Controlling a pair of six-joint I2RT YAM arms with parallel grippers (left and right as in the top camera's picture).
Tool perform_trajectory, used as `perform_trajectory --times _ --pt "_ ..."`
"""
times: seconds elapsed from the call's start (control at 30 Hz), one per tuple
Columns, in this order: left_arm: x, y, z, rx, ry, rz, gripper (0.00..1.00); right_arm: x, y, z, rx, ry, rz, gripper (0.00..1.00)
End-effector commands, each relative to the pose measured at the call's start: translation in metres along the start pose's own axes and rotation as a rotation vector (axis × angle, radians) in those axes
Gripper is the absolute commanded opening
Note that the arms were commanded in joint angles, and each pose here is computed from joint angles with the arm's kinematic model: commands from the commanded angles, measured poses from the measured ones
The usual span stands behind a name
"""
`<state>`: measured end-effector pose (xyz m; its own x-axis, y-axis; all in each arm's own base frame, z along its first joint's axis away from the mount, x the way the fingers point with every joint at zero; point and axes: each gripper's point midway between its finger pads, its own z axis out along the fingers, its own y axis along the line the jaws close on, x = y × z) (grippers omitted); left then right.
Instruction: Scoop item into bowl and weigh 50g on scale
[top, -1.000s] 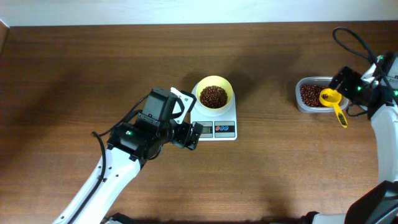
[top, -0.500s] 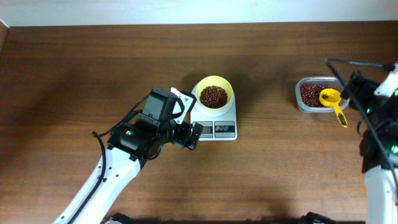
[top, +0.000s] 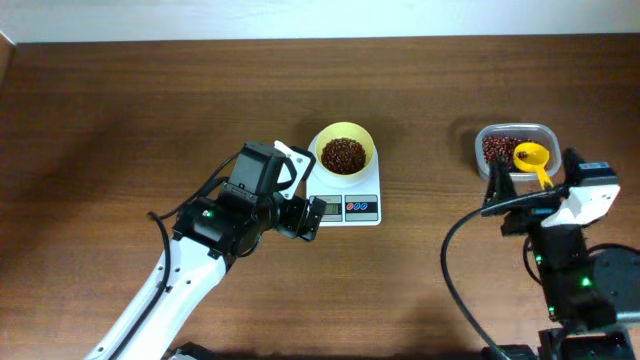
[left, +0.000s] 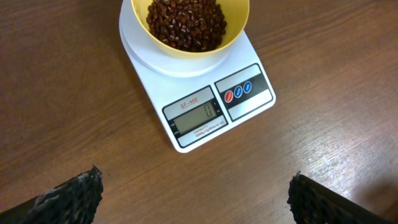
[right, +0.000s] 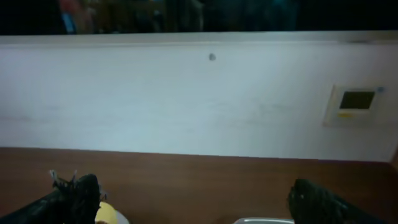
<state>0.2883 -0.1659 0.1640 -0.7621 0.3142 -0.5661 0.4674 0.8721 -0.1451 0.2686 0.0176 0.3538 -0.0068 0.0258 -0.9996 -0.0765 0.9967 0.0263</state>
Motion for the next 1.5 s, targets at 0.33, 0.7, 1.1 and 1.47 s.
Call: perform_trajectory --times 0.33,0.7,1.1,1.47 --pt "0.000 -0.001 -0.001 -0.002 -0.003 -0.002 0.99 0.046 0.006 -0.036 -0.030 -0.121 0.002 0.99" --pt "0.000 -0.001 -0.001 -0.002 -0.003 -0.002 0.99 0.108 0.007 -0.035 -0.037 -0.177 0.006 0.99" --pt "0.000 -0.001 -0.001 -0.002 -0.003 -0.002 0.99 0.173 -0.006 -0.022 0.039 -0.028 0.004 0.99" --pt "0.000 -0.001 -0.001 -0.002 -0.003 -0.002 0.99 0.198 -0.021 -0.023 0.095 0.070 0.001 0.99"
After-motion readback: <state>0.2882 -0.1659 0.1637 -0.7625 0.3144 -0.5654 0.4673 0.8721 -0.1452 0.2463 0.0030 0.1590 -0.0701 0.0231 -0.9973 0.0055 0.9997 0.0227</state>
